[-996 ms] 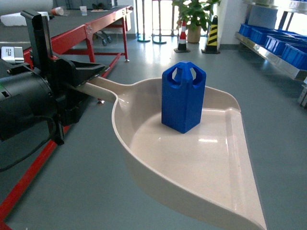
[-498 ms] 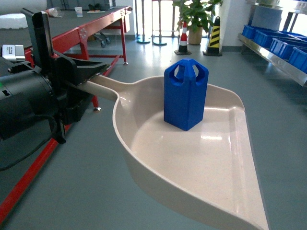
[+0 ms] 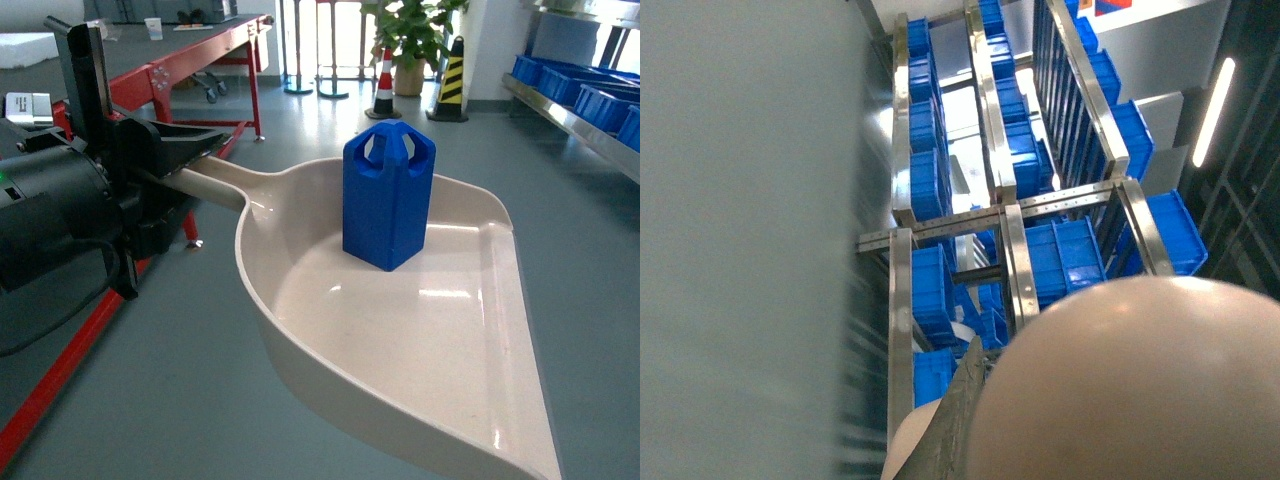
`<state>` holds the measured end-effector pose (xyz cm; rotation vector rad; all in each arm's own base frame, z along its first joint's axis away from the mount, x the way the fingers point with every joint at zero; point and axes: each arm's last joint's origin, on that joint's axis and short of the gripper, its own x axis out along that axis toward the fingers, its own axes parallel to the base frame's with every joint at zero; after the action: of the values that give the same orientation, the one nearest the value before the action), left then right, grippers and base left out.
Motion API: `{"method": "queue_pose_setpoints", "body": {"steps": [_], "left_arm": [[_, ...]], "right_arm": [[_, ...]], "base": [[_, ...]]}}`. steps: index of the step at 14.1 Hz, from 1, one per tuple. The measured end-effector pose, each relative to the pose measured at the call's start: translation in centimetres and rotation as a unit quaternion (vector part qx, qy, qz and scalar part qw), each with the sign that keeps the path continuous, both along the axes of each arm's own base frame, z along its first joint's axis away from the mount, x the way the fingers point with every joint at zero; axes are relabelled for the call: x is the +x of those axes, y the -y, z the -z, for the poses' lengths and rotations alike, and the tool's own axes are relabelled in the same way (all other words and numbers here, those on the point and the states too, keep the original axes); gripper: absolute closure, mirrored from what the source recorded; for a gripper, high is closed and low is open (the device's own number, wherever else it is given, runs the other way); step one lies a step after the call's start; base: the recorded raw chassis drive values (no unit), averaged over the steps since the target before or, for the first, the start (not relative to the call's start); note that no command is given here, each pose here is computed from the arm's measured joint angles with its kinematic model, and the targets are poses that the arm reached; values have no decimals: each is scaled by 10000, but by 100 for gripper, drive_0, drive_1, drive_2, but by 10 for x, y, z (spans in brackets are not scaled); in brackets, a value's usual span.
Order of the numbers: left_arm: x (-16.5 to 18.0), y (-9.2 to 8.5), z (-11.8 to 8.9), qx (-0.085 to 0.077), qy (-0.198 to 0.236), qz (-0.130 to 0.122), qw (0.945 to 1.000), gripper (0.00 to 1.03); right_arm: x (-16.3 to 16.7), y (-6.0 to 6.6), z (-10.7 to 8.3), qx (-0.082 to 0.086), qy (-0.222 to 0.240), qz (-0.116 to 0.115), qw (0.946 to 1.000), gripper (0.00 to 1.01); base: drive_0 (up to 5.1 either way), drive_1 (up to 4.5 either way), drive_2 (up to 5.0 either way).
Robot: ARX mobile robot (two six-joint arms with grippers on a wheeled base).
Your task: Place part in tray to right shelf
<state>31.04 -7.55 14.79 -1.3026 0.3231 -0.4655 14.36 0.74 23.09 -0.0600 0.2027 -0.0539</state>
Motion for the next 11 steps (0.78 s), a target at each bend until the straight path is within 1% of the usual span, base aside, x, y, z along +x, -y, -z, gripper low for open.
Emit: {"method": "queue_pose_setpoints", "body": {"steps": [9, 11], "left_arm": [[0, 0, 0, 4, -4, -17, 10000, 89], [0, 0, 0, 3, -5, -2, 10000, 89]], "right_arm": [[0, 0, 1, -3, -38, 2, 10000, 3], [0, 0, 0, 2, 15, -2, 10000, 3]], "base": [[484, -262, -262], [484, -262, -262]]}}
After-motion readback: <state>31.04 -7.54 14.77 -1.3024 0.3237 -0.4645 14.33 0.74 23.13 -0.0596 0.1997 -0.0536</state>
